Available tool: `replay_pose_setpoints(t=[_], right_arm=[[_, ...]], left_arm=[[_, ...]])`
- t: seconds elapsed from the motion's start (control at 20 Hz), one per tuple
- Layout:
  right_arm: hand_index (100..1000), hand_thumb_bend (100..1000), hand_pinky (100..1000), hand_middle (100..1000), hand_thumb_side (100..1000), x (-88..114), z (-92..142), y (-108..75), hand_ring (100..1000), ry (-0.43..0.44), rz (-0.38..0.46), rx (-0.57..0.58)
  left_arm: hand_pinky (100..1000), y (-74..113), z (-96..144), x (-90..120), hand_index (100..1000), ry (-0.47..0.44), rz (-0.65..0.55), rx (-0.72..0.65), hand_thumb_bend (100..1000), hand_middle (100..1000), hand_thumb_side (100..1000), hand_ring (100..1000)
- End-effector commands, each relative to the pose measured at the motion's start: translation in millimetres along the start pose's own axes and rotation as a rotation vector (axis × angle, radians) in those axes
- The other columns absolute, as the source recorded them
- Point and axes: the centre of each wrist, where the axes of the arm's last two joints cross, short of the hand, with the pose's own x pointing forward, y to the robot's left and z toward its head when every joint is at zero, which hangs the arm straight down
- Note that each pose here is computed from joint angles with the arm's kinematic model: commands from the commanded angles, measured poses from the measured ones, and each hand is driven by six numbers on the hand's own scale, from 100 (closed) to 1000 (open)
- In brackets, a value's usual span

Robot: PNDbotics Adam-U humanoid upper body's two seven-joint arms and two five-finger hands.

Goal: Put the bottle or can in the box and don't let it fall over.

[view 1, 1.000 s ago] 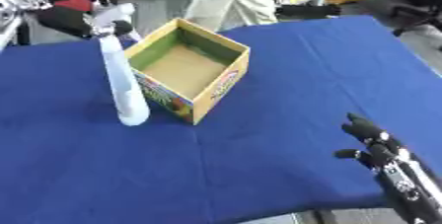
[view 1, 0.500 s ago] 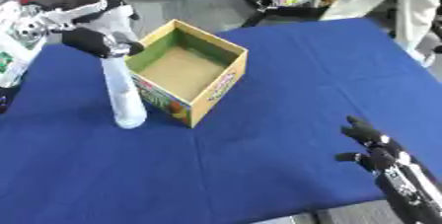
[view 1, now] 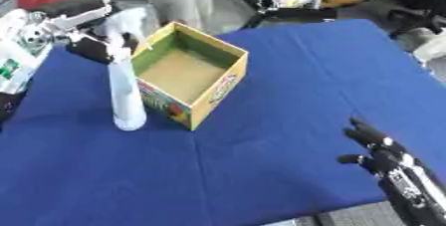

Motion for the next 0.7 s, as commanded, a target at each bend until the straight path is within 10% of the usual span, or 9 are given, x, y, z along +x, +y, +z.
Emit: replay_pose_setpoints(t=[0.05, 0.7], right_arm=[[919, 100, 730, 1000, 693, 5, -2, -2.0, 1000, -0.017, 0.008, 0.007], [919, 100, 731, 1000, 692, 4, -3, -2.7, 1000, -0.015, 0.011, 0.003]], left_arm=[[100, 16.9, 5, -1, 348, -0.001, -0.005, 0.056, 100, 100, 338, 100], [100, 84.5, 36, 10, 326, -0.021, -0.066, 0.197, 100, 100, 376, 100]])
